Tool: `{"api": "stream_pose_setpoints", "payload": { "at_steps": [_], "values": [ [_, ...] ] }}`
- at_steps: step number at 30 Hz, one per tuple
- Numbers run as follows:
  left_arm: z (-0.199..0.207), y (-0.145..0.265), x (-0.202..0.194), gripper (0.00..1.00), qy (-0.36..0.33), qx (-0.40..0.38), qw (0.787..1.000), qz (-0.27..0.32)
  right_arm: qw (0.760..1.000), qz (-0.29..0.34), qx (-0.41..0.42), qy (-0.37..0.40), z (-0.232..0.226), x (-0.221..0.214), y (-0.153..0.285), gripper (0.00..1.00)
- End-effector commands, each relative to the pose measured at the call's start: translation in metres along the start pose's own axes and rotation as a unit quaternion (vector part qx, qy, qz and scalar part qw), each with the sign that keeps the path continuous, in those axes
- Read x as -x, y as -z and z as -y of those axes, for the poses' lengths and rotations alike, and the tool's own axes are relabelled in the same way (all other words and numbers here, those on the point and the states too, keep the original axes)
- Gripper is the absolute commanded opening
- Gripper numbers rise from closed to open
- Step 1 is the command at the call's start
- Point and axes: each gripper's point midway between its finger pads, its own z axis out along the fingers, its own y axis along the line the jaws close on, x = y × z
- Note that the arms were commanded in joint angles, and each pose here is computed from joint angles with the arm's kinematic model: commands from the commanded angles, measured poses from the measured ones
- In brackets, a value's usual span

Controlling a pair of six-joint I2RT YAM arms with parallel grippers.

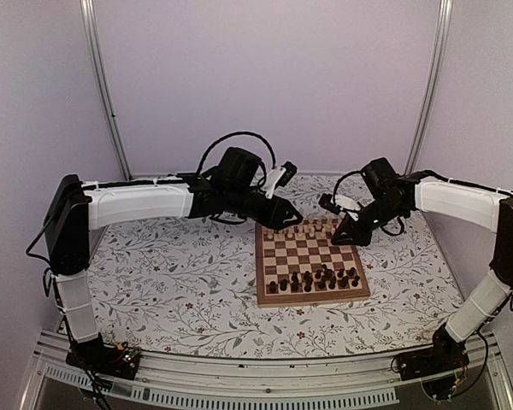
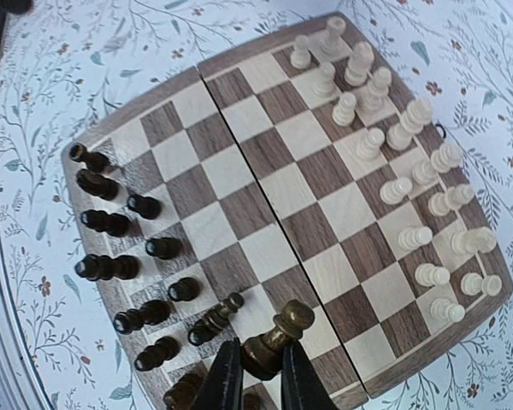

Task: Set up the chess pieces on the board
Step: Pick up the chess piece from the chessboard.

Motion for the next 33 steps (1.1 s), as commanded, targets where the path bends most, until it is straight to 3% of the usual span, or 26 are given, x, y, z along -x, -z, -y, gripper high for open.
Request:
{"api": "stream_pose_setpoints", "payload": {
  "at_steps": [1, 10, 25, 33],
  "values": [
    [0.013, -0.01, 0.004, 0.39, 0.032, -0.069, 0.997, 0.012, 0.996, 0.063, 0.05, 0.042, -0.025, 0.024, 0.018, 0.09],
    [0.027, -0.021, 0.005, 0.4, 0.066, -0.126, 0.99, 0.008, 0.987, 0.103, 0.078, 0.092, -0.053, 0.043, 0.035, 0.09],
    [0.05, -0.034, 0.006, 0.41, 0.097, -0.216, 0.972, 0.003, 0.983, 0.113, 0.095, 0.109, -0.067, 0.047, 0.04, 0.1],
    [0.062, -0.037, 0.001, 0.34, 0.098, -0.247, 0.964, -0.01, 0.984, 0.106, 0.092, 0.109, -0.066, 0.047, 0.035, 0.1]
  ]
}}
